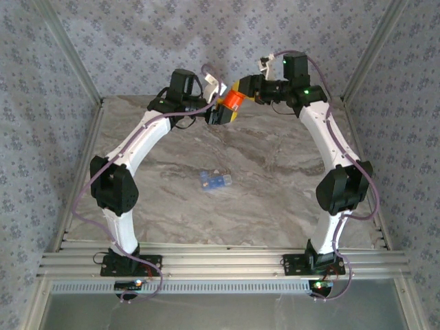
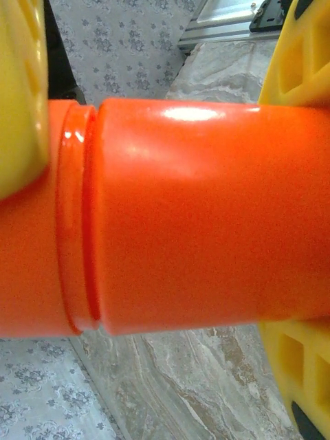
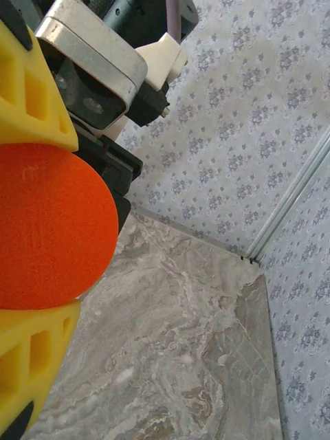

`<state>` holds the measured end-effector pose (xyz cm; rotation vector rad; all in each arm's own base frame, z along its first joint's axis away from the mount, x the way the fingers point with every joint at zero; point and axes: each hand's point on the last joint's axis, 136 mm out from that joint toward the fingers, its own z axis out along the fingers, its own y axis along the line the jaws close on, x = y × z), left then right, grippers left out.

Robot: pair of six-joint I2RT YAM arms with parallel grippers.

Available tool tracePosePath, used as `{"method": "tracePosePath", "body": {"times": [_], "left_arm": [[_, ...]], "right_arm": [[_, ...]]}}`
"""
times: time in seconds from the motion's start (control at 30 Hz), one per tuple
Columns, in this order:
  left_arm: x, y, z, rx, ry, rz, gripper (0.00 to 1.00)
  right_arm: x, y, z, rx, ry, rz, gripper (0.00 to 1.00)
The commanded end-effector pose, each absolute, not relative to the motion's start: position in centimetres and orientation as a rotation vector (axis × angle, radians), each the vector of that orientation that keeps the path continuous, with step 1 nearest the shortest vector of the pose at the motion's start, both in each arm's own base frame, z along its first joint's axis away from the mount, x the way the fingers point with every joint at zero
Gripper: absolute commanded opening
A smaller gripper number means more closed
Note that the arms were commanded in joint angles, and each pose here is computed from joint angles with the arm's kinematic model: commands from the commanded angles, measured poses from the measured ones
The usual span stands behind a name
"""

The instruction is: Sort the pills into containers

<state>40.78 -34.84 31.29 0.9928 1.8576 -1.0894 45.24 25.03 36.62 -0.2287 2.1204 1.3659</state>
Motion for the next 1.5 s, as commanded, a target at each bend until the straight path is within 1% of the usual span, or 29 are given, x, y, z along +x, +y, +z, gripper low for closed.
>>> {"method": "tracePosePath", "body": {"times": [0.0,0.1,0.13,0.3,0.43,0.53,0.57,0.6,0.67,0.7,0.8,0.93,1.2,1.37,1.47], "left_arm": [[40.3,-35.3,33.9,1.026,1.755,-1.087,0.00],[40.9,-35.2,33.9,0.998,1.763,-1.029,0.00],[41.3,-35.2,33.7,0.987,1.766,-0.990,0.00],[43.0,-34.9,33.9,0.886,1.704,-0.635,0.00],[43.1,-34.9,34.3,0.830,1.657,-0.567,0.00],[43.0,-35.2,33.6,0.831,1.676,-0.591,0.00],[43.0,-35.2,33.5,0.832,1.682,-0.601,0.00],[42.9,-35.2,33.5,0.834,1.684,-0.628,0.00],[42.8,-35.1,33.6,0.835,1.687,-0.695,0.00],[42.9,-34.9,33.6,0.832,1.691,-0.725,0.00],[42.7,-34.9,34.0,0.847,1.690,-0.797,0.00],[41.8,-35.3,34.4,0.895,1.690,-0.905,0.00],[40.6,-36.1,34.0,0.967,1.717,-1.025,0.00],[40.3,-36.2,34.1,0.973,1.716,-1.045,0.00],[40.0,-36.2,34.1,0.976,1.716,-1.051,0.00]], "right_arm": [[44.3,25.7,38.0,-0.227,2.089,1.420,0.42],[44.5,26.0,37.9,-0.123,2.110,1.411,0.37],[44.6,26.2,37.7,-0.075,2.127,1.395,0.37],[44.8,25.6,34.7,0.280,2.199,1.246,0.34],[44.9,25.9,34.7,0.384,2.144,1.270,0.34],[45.0,25.8,35.7,0.363,2.124,1.294,0.39],[45.2,25.4,36.2,0.345,2.111,1.302,0.45],[45.3,24.8,36.7,0.335,2.100,1.303,0.53],[45.5,23.6,38.1,0.296,2.051,1.306,0.64],[45.6,22.8,38.7,0.278,2.028,1.299,0.68],[45.3,21.3,40.4,0.197,1.968,1.295,0.75],[45.0,20.8,40.3,0.095,1.992,1.286,0.79],[44.2,23.2,39.4,-0.066,2.066,1.274,0.82],[43.6,24.7,39.1,-0.118,2.091,1.265,0.82],[43.6,24.8,38.8,-0.111,2.097,1.269,0.79]]}}
